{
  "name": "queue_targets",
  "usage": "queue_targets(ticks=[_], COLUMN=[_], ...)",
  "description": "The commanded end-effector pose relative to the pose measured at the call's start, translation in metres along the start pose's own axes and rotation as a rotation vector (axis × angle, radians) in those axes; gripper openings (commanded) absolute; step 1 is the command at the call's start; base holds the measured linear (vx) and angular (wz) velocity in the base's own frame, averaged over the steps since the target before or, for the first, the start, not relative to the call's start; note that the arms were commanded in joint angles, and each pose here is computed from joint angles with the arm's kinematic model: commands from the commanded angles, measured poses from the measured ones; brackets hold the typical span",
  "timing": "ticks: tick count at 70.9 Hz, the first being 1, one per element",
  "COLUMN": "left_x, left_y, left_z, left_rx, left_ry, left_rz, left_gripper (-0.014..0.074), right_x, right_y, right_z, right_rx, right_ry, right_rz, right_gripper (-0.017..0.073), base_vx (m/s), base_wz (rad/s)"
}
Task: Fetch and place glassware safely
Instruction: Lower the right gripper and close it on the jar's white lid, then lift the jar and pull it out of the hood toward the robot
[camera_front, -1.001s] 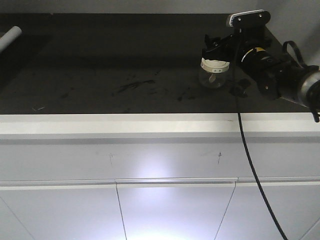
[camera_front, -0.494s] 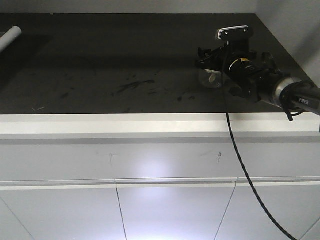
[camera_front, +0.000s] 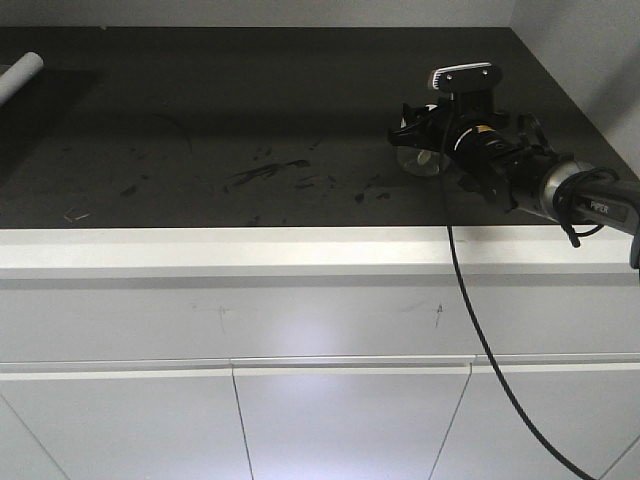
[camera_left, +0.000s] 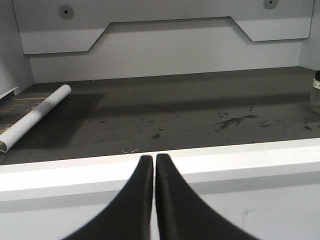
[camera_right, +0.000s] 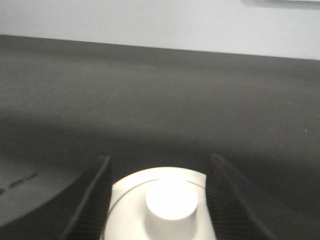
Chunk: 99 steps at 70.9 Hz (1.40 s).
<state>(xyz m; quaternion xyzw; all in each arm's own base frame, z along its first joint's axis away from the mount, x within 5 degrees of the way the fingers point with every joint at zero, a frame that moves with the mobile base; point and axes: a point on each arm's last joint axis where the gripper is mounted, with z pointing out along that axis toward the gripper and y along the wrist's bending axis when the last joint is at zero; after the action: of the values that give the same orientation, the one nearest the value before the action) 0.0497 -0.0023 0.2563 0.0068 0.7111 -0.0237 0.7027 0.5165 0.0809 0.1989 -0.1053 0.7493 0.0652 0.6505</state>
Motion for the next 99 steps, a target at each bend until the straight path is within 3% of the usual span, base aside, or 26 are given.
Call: queue_targets(ticks=[1, 22, 33, 53, 80, 99], left_x=[-0.014, -0.014, -0.014, -0.014, -0.014, -0.014], left_y=[-0.001, -0.001, -0.001, -0.001, -0.001, -0.001], left_z=[-0.001, -0.001, -0.001, -0.001, -0.001, -0.001], left_rx=[0.011, 0.011, 0.011, 0.011, 0.011, 0.011], left_ry=[-0.083, -0.083, -0.083, -0.083, -0.083, -0.083], left_rz=[-0.014, -0.014, -0.014, -0.014, -0.014, -0.014], left_gripper=[-0.0007, -0.0007, -0.0007, -0.0007, -0.0007, -0.0007], right_x=[-0.047, -0.047, -0.049, -0.090, -0.111, -0.101], right_y=[-0.002, -0.002, -0.002, -0.001, 0.008, 0.018], right_z=[-0.009, -0.009, -0.010, -0.037, -0.124, -0.206], right_rx=[-0.003, -0.003, -0.003, -0.005, -0.021, -0.027], right_ry=[-0.161, -0.162, -0.165, -0.222, -0.222, -0.196], right_rz=[-0.010, -0.010, -0.011, 0.011, -0.007, -0.004], right_gripper=[0.0309, -0.0013, -0.0009, -0.0005, -0.0003, -0.0003], base_vx=[0.00, 0.00, 0.00, 0.00, 0.00, 0.00], base_wz=[0.00, 0.00, 0.00, 0.00, 0.00, 0.00])
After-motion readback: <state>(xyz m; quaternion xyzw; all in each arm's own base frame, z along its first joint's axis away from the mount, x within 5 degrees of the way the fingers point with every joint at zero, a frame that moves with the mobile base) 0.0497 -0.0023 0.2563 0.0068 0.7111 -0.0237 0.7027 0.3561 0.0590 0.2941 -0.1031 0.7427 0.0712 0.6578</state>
